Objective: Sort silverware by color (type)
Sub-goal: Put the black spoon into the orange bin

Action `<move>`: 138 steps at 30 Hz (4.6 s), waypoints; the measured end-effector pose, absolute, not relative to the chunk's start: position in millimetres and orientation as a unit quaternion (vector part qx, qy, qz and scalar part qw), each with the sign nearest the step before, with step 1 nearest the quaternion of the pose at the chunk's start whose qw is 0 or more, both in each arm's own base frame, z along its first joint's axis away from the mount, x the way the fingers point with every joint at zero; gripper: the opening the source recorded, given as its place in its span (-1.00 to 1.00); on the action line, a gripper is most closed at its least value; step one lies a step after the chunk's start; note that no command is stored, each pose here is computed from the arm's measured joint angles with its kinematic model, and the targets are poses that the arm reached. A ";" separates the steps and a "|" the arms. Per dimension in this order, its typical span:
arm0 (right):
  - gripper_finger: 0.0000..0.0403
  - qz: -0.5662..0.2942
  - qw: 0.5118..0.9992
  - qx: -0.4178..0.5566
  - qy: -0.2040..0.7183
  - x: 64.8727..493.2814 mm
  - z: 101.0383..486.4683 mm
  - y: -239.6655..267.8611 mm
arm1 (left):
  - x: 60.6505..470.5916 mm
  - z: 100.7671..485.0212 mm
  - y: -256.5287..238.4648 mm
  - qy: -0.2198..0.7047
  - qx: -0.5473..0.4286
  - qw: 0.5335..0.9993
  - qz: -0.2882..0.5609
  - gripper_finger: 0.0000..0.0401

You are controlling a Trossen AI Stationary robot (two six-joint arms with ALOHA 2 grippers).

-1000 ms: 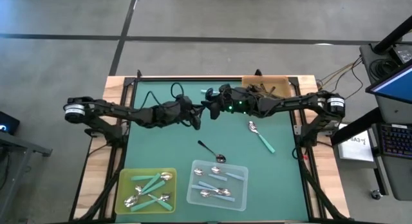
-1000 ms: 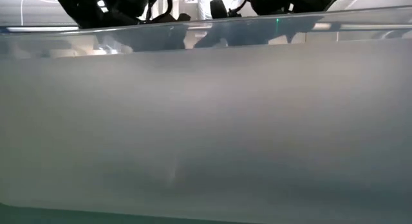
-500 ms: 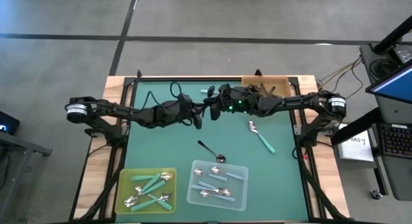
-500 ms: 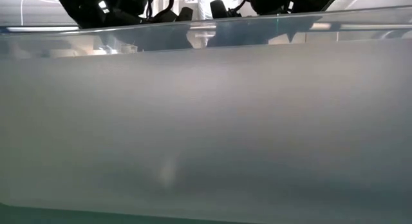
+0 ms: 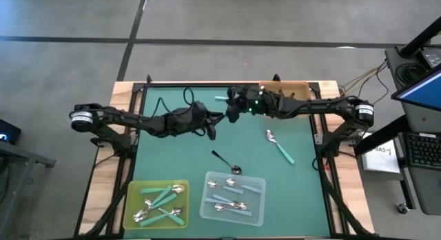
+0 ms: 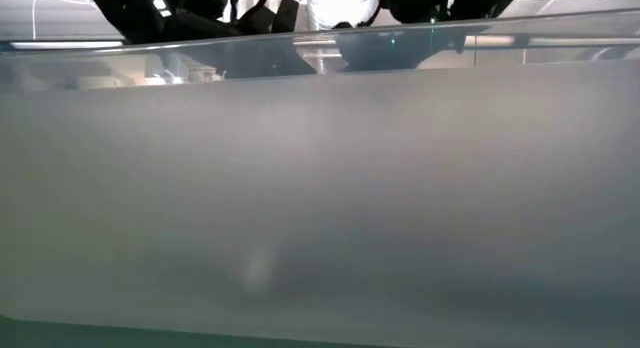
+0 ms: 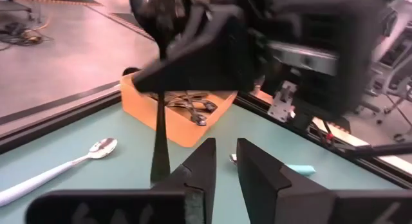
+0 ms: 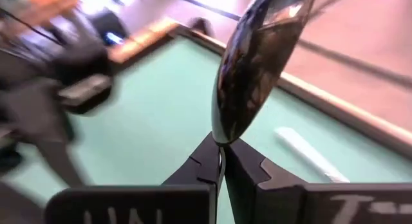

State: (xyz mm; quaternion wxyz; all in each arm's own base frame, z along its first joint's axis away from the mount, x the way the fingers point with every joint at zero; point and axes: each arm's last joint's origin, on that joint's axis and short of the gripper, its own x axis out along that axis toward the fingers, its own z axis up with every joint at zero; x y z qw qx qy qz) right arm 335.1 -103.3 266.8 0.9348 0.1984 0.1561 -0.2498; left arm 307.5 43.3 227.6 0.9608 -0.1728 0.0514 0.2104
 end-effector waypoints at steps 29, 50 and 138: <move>-0.95 -0.508 0.611 0.077 0.602 221.2 199.9 -153.8 | 306.8 222.2 41.5 0.089 -0.163 0.965 0.185 -0.69; -0.31 -0.372 0.705 0.182 0.576 252.9 257.2 -142.9 | 282.8 177.3 24.9 0.380 -0.124 0.916 -0.043 -0.69; -0.31 -0.202 0.887 0.163 0.382 292.6 318.4 -40.1 | 263.8 168.9 68.7 0.478 -0.144 0.861 0.097 -0.99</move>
